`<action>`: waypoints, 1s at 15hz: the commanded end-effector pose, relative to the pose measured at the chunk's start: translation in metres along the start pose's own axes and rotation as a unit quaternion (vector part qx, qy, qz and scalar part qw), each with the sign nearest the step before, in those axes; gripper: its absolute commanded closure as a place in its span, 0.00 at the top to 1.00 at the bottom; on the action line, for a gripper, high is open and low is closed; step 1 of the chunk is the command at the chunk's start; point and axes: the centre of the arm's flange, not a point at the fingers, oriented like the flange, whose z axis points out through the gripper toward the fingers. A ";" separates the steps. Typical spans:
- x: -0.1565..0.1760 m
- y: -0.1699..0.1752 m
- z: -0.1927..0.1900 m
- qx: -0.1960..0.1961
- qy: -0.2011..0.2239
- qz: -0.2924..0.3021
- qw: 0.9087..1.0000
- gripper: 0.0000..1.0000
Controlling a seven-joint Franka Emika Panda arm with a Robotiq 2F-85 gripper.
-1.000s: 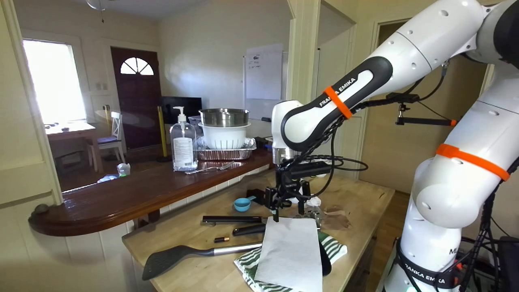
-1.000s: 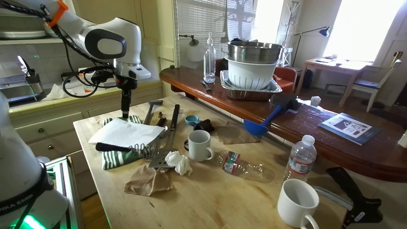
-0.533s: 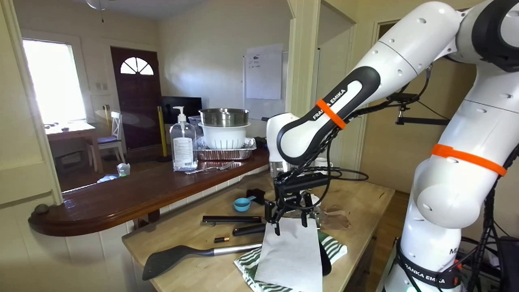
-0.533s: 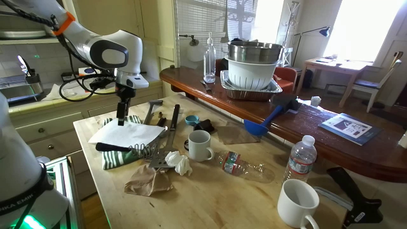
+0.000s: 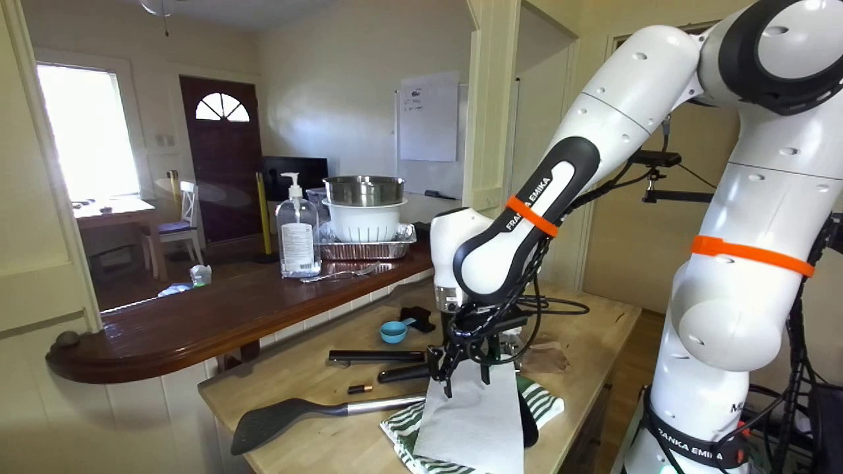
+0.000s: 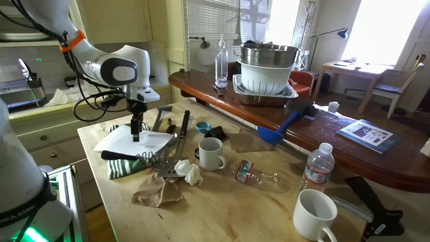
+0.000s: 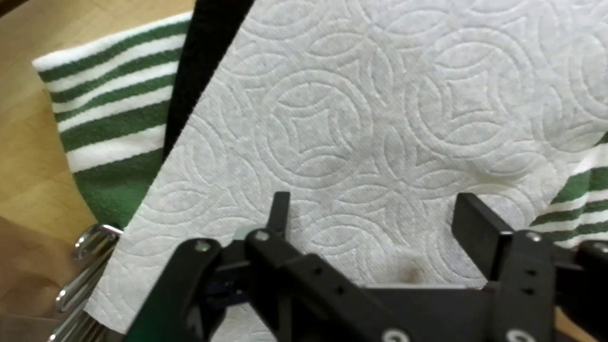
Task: Put the paper towel in the cup
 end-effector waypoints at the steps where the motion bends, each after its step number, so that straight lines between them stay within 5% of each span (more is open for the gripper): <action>1: -0.001 -0.007 0.031 -0.002 0.023 -0.008 1.000 0.83; 2: -0.001 -0.008 0.035 -0.001 0.024 -0.012 1.000 0.84; 4: -0.003 -0.010 0.041 -0.001 0.029 -0.018 0.999 0.59; 9: -0.010 -0.016 0.029 0.000 0.041 -0.027 0.999 0.26; 13: -0.017 -0.018 0.013 0.001 0.052 -0.030 0.998 0.16; 15: -0.020 -0.019 0.006 0.003 0.055 -0.029 0.998 0.24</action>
